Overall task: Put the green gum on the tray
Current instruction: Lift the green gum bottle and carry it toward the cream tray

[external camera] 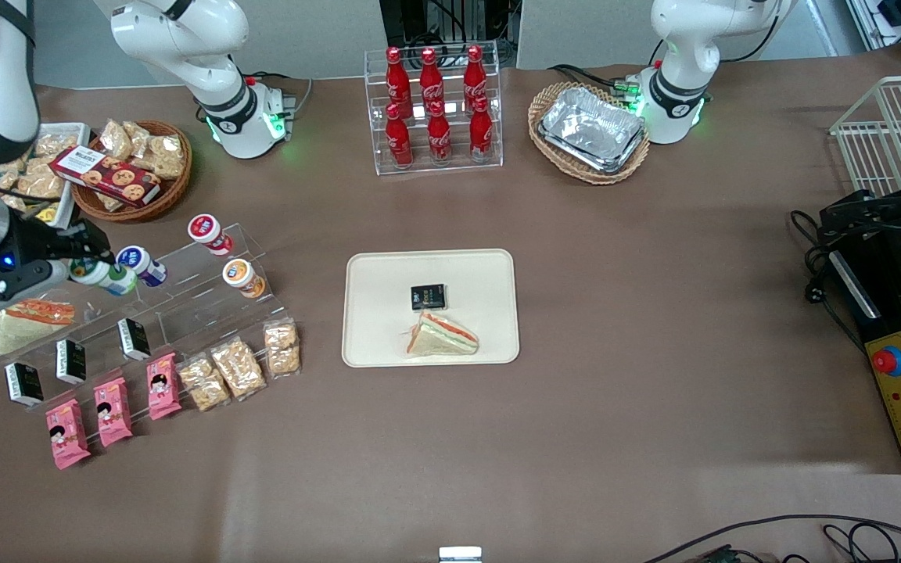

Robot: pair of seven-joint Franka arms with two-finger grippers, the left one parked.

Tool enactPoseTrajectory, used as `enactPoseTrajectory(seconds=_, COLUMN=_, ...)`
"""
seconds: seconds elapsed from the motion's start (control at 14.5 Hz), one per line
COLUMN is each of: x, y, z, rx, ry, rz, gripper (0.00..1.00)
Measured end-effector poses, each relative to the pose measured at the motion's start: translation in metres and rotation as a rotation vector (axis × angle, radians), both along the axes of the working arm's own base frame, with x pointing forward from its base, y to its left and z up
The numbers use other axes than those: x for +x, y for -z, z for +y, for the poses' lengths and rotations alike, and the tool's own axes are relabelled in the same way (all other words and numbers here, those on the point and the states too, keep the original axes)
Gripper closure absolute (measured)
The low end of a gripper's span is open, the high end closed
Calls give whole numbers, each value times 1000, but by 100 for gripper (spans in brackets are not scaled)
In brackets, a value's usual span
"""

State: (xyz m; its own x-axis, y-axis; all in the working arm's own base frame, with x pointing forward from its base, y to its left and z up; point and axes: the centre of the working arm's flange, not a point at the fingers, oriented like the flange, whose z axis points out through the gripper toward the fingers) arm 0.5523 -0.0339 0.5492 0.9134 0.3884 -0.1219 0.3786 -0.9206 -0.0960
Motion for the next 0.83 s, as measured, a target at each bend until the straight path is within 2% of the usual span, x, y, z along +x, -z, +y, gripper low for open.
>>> enactPoseTrajectory(seconds=0.21, x=-1, y=-13, z=50, rx=19, ry=83, rz=18, gripper=41)
enactPoseTrajectory(seconds=0.48, x=-16, y=-9, z=171, rx=-32, ry=188, rz=41, gripper=41)
enactPoseTrajectory(seconds=0.62, x=-26, y=4, z=224, rx=-48, ry=225, rz=27, gripper=41)
enactPoseTrajectory(seconds=0.83, x=-39, y=52, z=279, rx=-55, ry=270, rz=-2, gripper=41)
